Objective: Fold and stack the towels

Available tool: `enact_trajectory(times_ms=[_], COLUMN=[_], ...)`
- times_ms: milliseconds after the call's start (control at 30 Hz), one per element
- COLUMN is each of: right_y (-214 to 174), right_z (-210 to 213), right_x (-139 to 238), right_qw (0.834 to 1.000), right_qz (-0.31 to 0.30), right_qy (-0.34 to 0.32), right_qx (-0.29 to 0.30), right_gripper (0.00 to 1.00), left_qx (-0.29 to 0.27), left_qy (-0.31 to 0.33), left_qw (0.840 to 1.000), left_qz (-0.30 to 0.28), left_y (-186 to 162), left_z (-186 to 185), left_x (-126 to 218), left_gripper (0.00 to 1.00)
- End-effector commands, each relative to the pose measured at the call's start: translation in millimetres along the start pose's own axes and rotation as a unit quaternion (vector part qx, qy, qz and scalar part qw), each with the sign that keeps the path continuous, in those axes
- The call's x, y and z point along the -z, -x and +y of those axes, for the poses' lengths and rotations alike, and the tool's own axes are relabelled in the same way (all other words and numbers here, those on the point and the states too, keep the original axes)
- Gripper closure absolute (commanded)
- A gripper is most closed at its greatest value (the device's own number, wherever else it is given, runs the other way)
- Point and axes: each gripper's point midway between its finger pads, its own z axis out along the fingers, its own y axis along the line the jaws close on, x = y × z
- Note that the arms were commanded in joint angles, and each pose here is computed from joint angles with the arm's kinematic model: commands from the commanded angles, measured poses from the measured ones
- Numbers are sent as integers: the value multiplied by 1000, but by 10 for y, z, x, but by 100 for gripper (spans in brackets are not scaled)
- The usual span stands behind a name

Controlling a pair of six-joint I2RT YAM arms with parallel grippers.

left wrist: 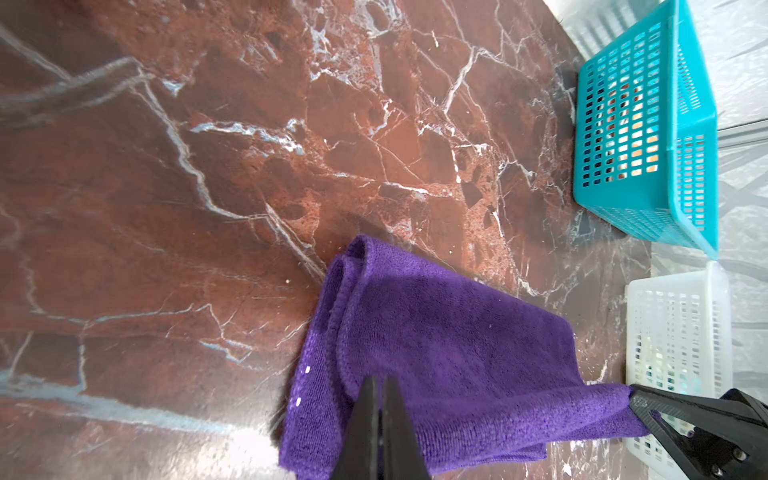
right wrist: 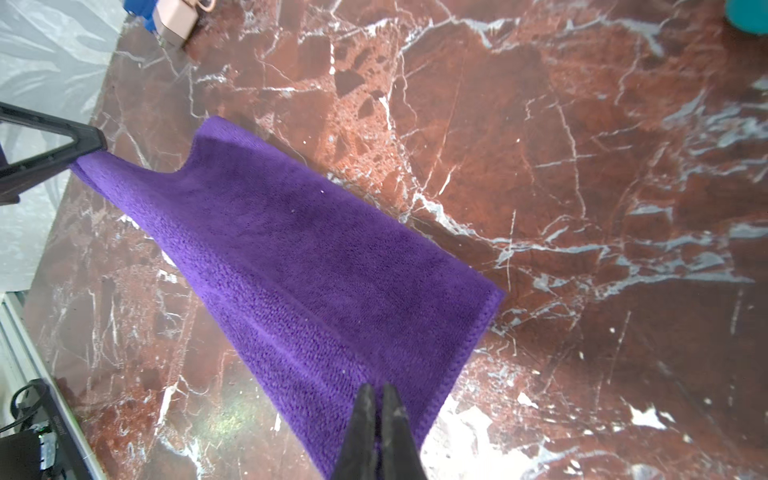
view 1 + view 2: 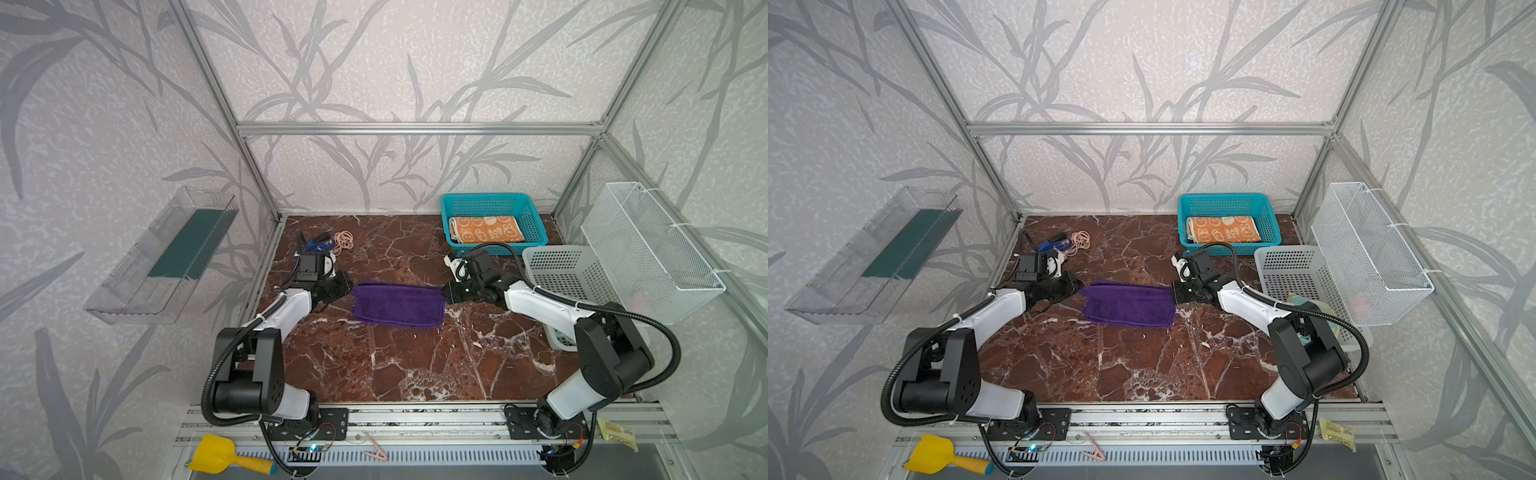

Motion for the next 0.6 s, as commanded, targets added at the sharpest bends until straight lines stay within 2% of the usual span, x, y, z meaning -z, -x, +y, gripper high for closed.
enact_trajectory(times_ms=[0, 333, 367, 500, 567], right_y=[-193, -590, -626, -673, -669], right_z=[-49, -129, -138, -93, -47], right_x=[26, -193, -213, -144, -16], right_qw=[1000, 998, 997, 996, 997], right_qz=[23, 55, 59, 66, 63], right_qy=[-18, -6, -5, 5, 7], right_qx=[-11, -43, -47, -51, -47], right_gripper=[100, 99, 95, 60, 54], left_qx=[15, 36, 38, 47, 45], left_qy=[19, 66, 73, 104, 125], left_qw=[1000, 997, 996, 993, 991], left_qz=[7, 27, 28, 33, 28], left_y=[-110, -387, -399, -408, -372], left_z=[126, 451, 490, 598, 636], left_x=[33, -67, -82, -61, 15], left_gripper=[100, 100, 97, 68, 62])
